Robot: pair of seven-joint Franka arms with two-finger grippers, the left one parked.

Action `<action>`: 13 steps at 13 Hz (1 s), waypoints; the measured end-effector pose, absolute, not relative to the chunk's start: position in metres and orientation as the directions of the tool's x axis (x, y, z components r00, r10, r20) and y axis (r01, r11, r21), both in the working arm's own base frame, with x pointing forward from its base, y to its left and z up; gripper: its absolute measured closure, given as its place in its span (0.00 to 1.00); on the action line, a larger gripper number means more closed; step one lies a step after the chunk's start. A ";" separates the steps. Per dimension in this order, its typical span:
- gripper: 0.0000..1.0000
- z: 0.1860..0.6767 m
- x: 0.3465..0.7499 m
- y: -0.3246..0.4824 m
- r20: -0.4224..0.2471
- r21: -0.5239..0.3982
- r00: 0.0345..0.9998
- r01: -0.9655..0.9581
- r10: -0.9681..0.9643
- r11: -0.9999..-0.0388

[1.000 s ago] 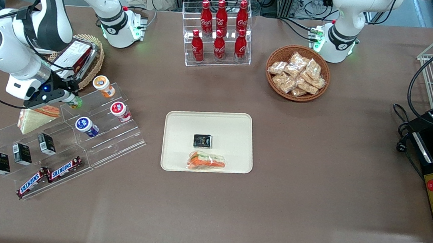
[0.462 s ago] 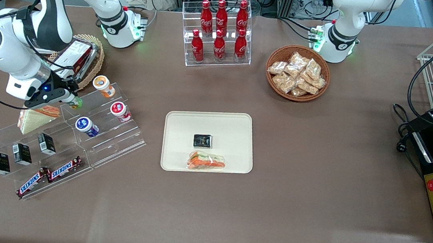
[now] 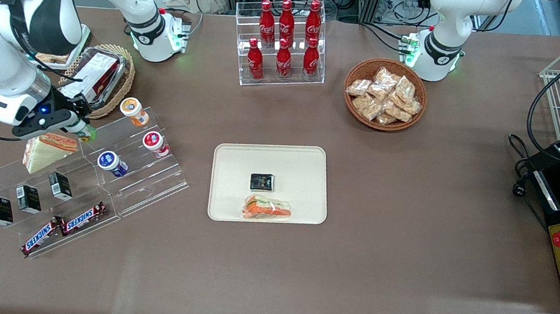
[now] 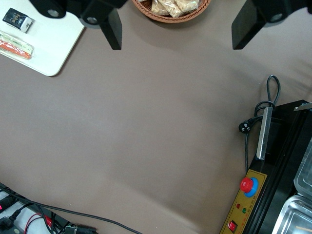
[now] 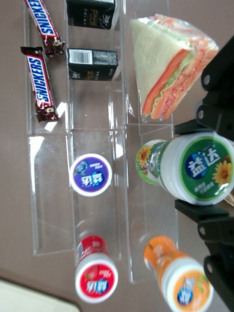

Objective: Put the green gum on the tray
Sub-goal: 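Lift the green gum bottle out of the rack toward the cream tray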

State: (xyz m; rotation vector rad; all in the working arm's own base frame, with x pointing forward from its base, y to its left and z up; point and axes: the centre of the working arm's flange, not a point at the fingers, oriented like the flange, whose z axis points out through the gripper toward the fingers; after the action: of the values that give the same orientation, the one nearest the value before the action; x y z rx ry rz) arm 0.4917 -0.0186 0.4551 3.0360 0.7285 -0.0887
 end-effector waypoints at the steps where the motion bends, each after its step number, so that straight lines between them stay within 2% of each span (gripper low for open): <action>1: 0.41 0.463 0.493 -0.006 -0.065 0.001 0.900 0.431 0.430 -0.902; 7: 0.41 0.483 0.490 0.120 -0.057 -0.039 0.968 0.244 0.246 -0.969; 10: 0.41 0.457 0.490 0.191 -0.096 -0.022 0.982 0.162 0.163 -0.987; 13: 0.41 0.415 0.499 0.245 -0.106 -0.018 0.990 0.094 0.095 -0.995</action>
State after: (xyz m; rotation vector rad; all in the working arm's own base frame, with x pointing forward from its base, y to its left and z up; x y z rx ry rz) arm 0.4986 0.2448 0.4154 3.1466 0.1490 -0.1683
